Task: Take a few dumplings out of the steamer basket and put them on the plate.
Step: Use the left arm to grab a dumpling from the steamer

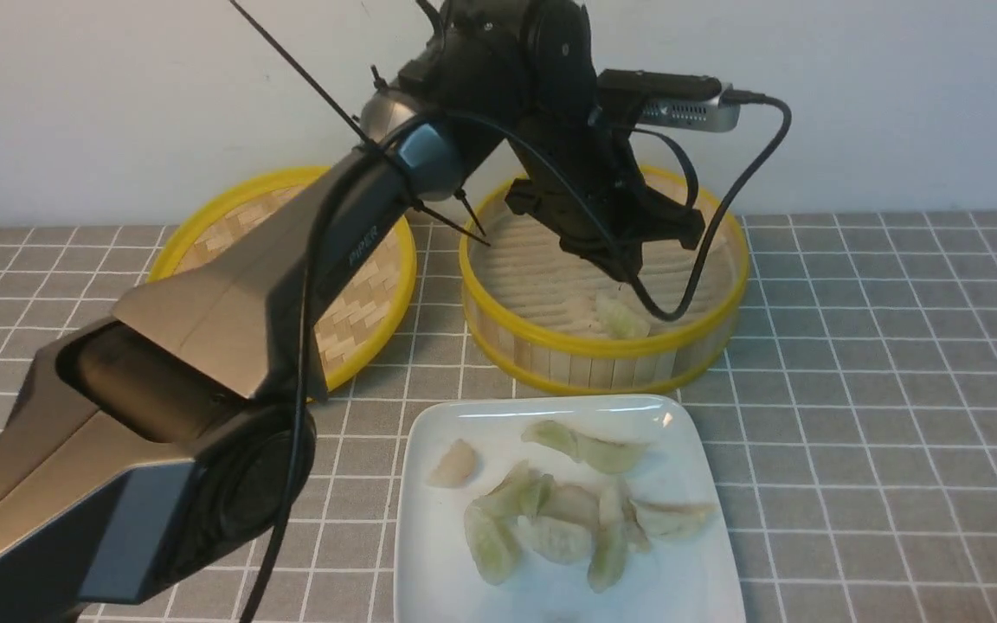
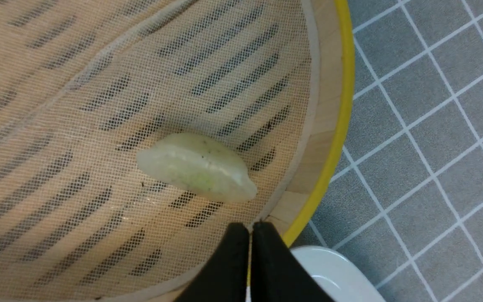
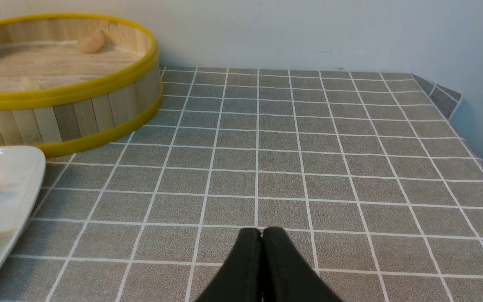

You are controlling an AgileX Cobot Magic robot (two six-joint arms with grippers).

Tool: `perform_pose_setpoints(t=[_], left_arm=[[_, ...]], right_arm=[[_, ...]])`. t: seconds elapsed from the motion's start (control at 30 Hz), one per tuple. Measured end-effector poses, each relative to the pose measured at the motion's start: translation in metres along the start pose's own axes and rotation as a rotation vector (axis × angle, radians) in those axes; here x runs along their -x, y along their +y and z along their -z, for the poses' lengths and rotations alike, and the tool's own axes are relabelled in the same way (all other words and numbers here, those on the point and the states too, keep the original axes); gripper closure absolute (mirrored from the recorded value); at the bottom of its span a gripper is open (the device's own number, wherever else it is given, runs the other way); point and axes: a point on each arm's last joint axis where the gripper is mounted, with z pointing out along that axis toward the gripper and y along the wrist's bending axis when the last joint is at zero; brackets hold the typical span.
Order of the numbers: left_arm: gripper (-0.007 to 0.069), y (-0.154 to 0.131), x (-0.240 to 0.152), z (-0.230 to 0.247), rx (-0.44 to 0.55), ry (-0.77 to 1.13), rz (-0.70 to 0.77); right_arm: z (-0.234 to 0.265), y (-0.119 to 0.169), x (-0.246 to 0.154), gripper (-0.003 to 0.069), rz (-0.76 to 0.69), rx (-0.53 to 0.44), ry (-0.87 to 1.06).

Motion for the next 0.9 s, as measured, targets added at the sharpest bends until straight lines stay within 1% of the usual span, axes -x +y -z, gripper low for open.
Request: perform_pose_setpoints(t=[0.1, 0.3, 0.37, 0.4, 0.43, 0.47, 0.5, 0.53, 0.63, 0.67, 0.7, 0.77, 0.87, 0.9], left_arm=[[0.0598, 0.002, -0.002, -0.01, 0.002, 0.02, 0.004], [0.044, 0.007, 0.003, -0.024, 0.014, -0.053, -0.001], [0.0336, 0.011, 0.003, -0.032, 0.039, -0.069, -0.009], [0.0303, 0.012, 0.003, -0.035, 0.047, -0.066, -0.011], [0.0253, 0.014, 0.002, -0.039, 0.055, -0.064, -0.014], [0.0245, 0.014, 0.002, -0.04, 0.057, -0.064, -0.014], [0.019, 0.017, 0.001, -0.046, 0.065, -0.064, -0.015], [0.0152, 0.018, 0.0, -0.05, 0.067, -0.066, -0.015], [0.0059, 0.02, -0.002, -0.061, 0.067, -0.062, -0.011], [0.0059, 0.02, -0.002, -0.062, 0.066, -0.063, -0.01], [0.0033, 0.021, -0.003, -0.067, 0.061, -0.059, -0.005], [0.0027, 0.022, -0.005, -0.072, 0.057, -0.05, -0.001], [0.0039, 0.023, -0.008, -0.08, 0.051, -0.036, 0.005], [0.0057, 0.023, -0.008, -0.08, 0.051, -0.039, 0.005]], right_arm=[[0.0, 0.0, 0.0, 0.0673, 0.0, 0.0, 0.0], [0.0, 0.0, 0.0, 0.0673, 0.0, 0.0, 0.0], [0.0, 0.0, 0.0, 0.0673, 0.0, 0.0, 0.0], [0.0, 0.0, 0.0, 0.0673, 0.0, 0.0, 0.0], [0.0, 0.0, 0.0, 0.0673, 0.0, 0.0, 0.0], [0.0, 0.0, 0.0, 0.0673, 0.0, 0.0, 0.0], [0.0, 0.0, 0.0, 0.0673, 0.0, 0.0, 0.0], [0.0, 0.0, 0.0, 0.0673, 0.0, 0.0, 0.0], [0.0, 0.0, 0.0, 0.0673, 0.0, 0.0, 0.0], [0.0, 0.0, 0.0, 0.0673, 0.0, 0.0, 0.0], [0.0, 0.0, 0.0, 0.0673, 0.0, 0.0, 0.0], [0.0, 0.0, 0.0, 0.0673, 0.0, 0.0, 0.0], [0.0, 0.0, 0.0, 0.0673, 0.0, 0.0, 0.0], [0.0, 0.0, 0.0, 0.0673, 0.0, 0.0, 0.0]])
